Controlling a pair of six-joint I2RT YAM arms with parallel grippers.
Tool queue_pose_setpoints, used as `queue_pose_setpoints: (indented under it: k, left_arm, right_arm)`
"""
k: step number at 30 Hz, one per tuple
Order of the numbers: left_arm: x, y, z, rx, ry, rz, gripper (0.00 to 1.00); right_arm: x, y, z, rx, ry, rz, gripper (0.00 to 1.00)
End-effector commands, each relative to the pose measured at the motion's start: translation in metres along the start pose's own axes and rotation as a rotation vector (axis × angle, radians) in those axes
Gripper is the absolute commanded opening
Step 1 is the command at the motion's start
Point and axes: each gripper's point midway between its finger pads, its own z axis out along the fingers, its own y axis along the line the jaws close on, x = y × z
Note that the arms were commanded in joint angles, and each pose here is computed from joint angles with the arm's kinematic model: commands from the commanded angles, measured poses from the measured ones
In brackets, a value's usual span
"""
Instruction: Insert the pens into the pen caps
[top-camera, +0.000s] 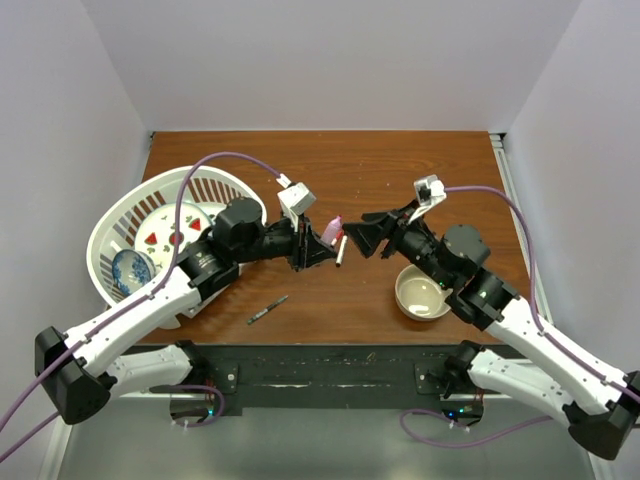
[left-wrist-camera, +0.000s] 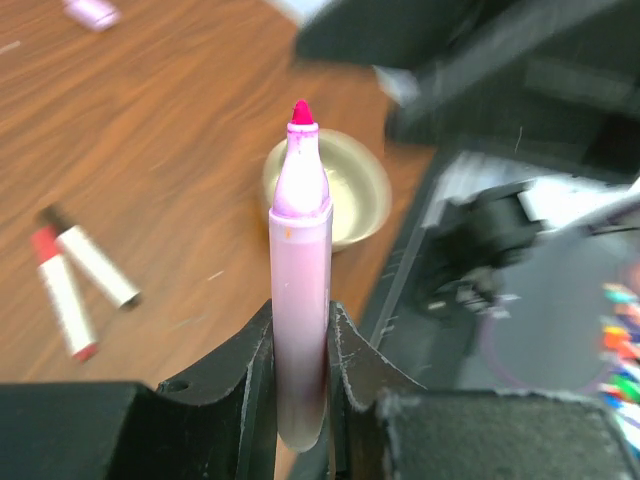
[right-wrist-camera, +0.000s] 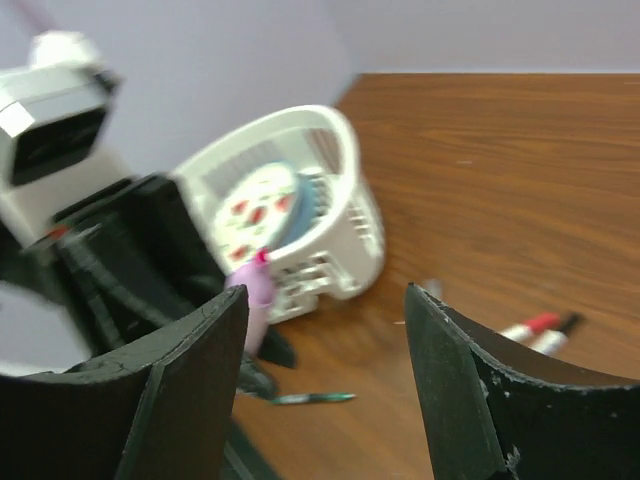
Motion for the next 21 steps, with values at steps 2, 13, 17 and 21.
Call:
queue_pose_setpoints:
  k: [2, 13, 17, 21]
  left_arm:
    - [0.018, 0.06, -0.021, -0.312, 0.077, 0.123, 0.0]
    - [0.036, 0.077, -0.038, -0.373, 0.072, 0.238, 0.0]
    - [0.043, 0.073, -0.036, -0.334, 0.09, 0.25, 0.0]
    - [0.045, 0.073, -0.036, -0.334, 0.1, 0.253, 0.0]
  right_arm:
    - [-0.027, -0.103, 0.001, 0.435, -0.019, -0.166, 0.69]
    - [0.001, -0.365, 0.037, 1.021, 0.281, -0.061, 0.65]
    - [0.013, -0.414, 0.048, 1.059, 0.324, -0.011, 0.66]
    - [0.02, -0.451, 0.056, 1.104, 0.362, -0.014, 0.68]
